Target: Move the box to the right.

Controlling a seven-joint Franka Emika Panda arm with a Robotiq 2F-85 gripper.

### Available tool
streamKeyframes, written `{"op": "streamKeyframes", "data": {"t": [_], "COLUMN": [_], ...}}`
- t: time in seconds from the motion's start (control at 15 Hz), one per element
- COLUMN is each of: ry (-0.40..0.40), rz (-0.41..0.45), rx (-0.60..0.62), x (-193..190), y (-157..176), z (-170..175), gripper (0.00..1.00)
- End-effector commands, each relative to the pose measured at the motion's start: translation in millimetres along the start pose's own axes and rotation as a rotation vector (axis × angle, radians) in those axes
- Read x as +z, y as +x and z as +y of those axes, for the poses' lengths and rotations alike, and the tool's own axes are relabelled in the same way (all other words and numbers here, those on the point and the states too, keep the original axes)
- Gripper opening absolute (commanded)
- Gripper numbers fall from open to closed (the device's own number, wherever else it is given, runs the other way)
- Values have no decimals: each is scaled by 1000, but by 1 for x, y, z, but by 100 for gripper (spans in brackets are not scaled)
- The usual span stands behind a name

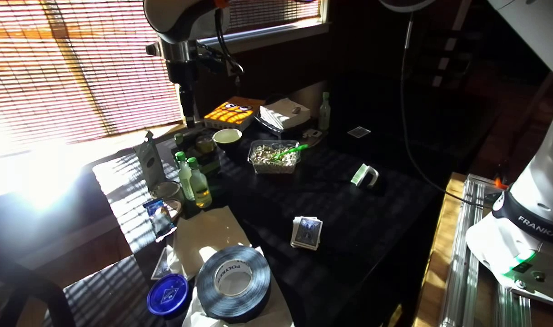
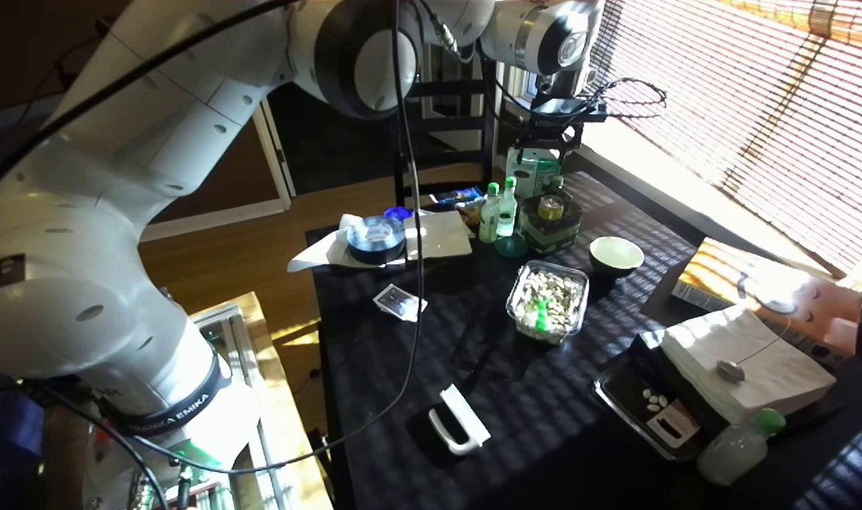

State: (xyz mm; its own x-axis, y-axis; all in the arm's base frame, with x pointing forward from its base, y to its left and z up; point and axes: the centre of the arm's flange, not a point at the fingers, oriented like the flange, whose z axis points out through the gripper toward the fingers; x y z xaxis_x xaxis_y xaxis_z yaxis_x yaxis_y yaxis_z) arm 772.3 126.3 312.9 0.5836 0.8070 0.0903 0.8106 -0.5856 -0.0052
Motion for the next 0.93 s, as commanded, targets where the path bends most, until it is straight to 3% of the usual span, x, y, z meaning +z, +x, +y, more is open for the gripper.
{"op": "streamKeyframes", "data": {"t": [0.0, 0.2, 0.4, 0.87], "ry": [-45, -93, -83, -85], "rz": [29, 55, 41, 105], "rx": [-18, -169, -225, -188], "x": [2, 17, 38, 68], "y": [1, 7, 4, 6], "z": [-1, 21, 34, 39], "gripper": [100, 100, 100, 100]}}
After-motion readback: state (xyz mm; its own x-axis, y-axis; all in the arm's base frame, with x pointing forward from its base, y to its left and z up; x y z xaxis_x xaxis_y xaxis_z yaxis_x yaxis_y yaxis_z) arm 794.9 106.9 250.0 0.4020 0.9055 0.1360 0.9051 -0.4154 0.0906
